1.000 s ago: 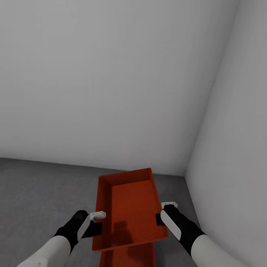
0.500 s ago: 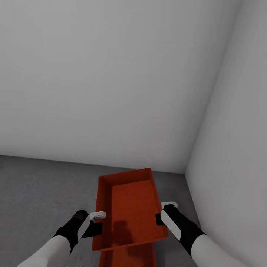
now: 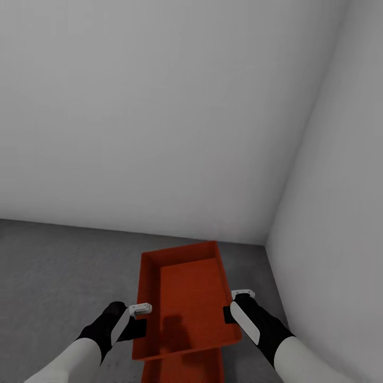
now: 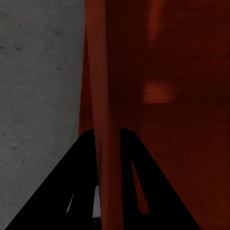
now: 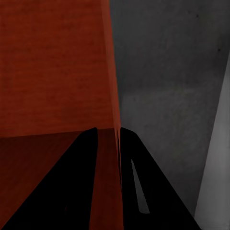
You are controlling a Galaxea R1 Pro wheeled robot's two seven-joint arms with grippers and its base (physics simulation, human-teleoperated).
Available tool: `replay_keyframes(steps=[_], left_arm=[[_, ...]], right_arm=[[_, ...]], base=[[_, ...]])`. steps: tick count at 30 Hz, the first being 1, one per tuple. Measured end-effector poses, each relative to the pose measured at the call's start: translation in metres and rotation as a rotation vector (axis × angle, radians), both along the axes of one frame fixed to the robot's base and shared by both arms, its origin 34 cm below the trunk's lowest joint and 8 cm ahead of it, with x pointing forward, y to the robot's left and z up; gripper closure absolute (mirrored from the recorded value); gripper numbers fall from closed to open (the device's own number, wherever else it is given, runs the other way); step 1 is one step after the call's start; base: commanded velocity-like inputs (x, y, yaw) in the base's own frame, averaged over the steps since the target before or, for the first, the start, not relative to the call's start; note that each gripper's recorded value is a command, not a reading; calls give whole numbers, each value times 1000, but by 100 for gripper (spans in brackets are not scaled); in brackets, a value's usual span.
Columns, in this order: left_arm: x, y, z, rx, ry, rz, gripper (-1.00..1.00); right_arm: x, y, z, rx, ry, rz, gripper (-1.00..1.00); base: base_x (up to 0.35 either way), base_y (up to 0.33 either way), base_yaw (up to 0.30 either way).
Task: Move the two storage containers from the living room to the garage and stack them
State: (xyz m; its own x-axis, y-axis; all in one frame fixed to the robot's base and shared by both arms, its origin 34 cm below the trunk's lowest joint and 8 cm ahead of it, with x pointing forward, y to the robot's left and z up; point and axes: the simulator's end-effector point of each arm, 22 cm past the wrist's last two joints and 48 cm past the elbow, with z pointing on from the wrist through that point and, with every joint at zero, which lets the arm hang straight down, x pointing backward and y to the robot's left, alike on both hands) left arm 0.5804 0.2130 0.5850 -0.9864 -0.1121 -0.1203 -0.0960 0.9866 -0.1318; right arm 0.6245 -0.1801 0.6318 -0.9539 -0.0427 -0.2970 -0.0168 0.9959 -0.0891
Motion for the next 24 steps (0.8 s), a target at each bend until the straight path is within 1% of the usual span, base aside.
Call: replay_keyframes(steps=[24], left_arm=[[-11,0,-17,0,39,0,100]], right_arm=[[-9,0,-19,0,39,0,100]], base=[[0,0,0]])
